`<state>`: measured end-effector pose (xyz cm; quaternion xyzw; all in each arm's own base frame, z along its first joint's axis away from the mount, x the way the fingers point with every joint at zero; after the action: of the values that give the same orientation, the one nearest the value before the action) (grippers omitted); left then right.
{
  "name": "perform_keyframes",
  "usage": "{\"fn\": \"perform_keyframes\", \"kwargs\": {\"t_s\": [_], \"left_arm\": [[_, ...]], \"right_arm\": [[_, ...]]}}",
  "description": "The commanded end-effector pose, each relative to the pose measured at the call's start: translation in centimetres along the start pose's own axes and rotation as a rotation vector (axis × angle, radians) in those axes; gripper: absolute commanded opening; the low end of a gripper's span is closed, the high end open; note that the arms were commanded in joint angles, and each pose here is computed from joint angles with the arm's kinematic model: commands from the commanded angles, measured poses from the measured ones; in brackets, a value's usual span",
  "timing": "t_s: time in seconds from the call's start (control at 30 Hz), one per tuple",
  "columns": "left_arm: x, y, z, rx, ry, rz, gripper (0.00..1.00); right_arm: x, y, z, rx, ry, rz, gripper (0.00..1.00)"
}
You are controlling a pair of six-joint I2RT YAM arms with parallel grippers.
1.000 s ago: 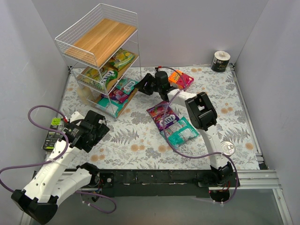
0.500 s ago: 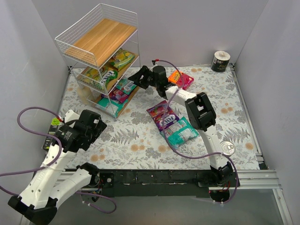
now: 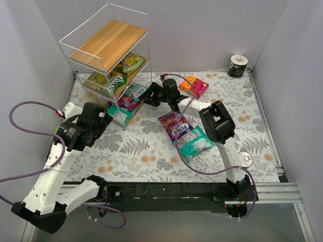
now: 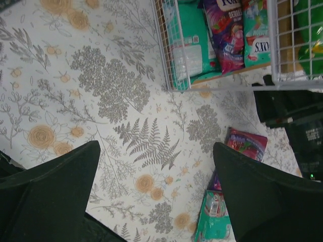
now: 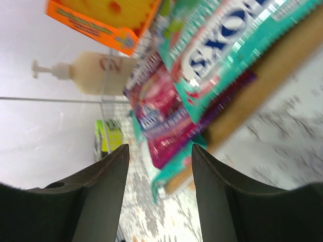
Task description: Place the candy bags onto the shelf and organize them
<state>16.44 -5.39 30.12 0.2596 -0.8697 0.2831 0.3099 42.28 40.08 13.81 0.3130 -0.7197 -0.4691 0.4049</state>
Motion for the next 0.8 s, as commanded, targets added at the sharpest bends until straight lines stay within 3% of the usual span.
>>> {"fn": "perform_keyframes", "kwargs": {"t_s": [0.0,0.13,0.27,0.5,0.77], "left_arm": [[-0.6,-0.9,-4.2,-0.023,-0.13,0.028,0.91],[0.3,-3.7,-7.7,-0.05,-0.22,0.237,0.81],[1.4,-3.9,-9.6,-0.025,-0.283,0.195,0.81],[-1.4,-3.8,-10.1,0.092,-0.181,-0.035,0.87],[-4.8,-3.9,-9.9,0.149,-0.079,0.026,0.89]], "right_arm": [[4.0,3.9,-1.2,0.092,-0.023,-0.054,0.59],[6.0,3.7,-1.5,0.118,-0.014,-0.032,0.59],[6.5,5.2,-2.5,0.202,0.003,-0.024,0.64],[7.8,6.1,-3.4,0.323,-0.011,0.066,0.68],[8.6,7.7,-6.0,0.612,-0.134,0.094,0.72]]}}
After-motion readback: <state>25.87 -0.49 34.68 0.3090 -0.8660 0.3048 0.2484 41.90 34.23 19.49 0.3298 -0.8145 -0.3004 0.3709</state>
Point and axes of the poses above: each gripper's point midway between its finger pads, its own x axis back along the fingers, its own y axis along the line the jaws close on, z = x × y, the point moved 7 cm from there along x, back along the fingers, and after that the axes turned 8 degrees about -x, right-handed, at the moved point
